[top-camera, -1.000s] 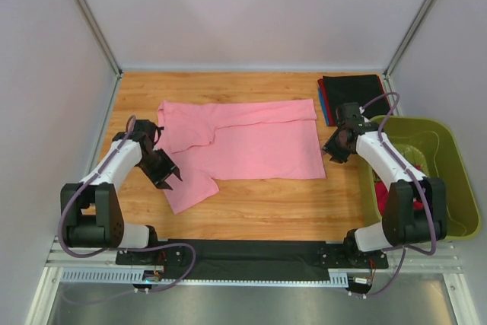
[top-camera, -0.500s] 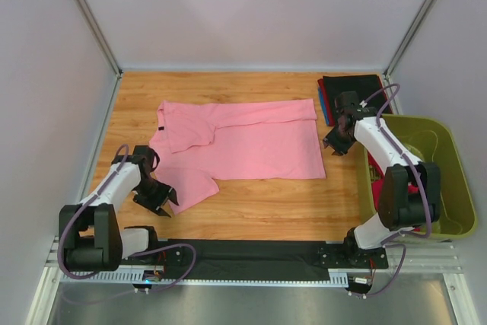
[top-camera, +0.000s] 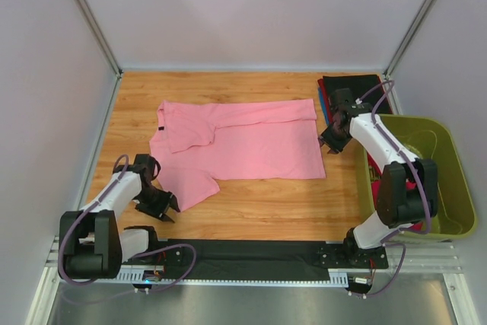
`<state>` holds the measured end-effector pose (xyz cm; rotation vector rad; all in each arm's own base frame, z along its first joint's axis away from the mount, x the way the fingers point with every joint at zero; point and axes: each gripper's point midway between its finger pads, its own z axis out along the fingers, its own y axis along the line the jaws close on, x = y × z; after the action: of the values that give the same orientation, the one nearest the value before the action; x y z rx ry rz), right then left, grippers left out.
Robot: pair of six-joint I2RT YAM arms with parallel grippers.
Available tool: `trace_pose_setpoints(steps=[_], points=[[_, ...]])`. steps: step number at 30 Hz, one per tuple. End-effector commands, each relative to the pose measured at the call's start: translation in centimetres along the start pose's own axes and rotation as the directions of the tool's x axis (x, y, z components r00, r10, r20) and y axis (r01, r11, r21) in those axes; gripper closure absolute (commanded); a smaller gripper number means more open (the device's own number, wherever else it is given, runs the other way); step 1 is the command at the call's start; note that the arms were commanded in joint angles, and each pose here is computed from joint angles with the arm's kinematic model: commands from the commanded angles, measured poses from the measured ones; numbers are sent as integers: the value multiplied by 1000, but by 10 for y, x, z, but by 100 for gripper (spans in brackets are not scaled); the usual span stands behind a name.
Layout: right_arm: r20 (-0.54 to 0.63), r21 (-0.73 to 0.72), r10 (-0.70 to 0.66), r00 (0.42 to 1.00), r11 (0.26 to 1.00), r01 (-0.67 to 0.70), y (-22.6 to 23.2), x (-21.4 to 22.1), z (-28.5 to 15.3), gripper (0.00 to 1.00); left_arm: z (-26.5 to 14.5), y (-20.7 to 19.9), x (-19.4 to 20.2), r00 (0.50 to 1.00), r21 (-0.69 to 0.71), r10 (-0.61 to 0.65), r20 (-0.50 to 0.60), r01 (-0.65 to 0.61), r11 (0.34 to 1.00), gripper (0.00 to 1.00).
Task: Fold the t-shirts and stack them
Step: Fold the tshirt
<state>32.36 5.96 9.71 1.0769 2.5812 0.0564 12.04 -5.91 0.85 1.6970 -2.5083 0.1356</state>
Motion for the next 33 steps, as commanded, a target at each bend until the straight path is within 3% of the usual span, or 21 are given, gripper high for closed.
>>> trace_pose_setpoints(steps=[1, 8, 22, 33], points=[[52, -49, -15, 999, 999, 18, 21, -6, -15, 64, 1, -17, -17, 997, 60, -20, 79, 15, 998, 53], [38, -42, -49, 998, 998, 51, 29, 14, -12, 65, -17, -17, -21, 993, 57, -21, 119, 15, 998, 54], [-19, -21, -45, 999, 999, 44, 24, 35, 6, 65, -18, -26, -11, 998, 105, -7, 65, 0, 994, 55], [-12, 1, -67, 998, 998, 67, 17, 41, 11, 65, -4, -33, -22, 994, 134, -14, 108, 0, 991, 69]])
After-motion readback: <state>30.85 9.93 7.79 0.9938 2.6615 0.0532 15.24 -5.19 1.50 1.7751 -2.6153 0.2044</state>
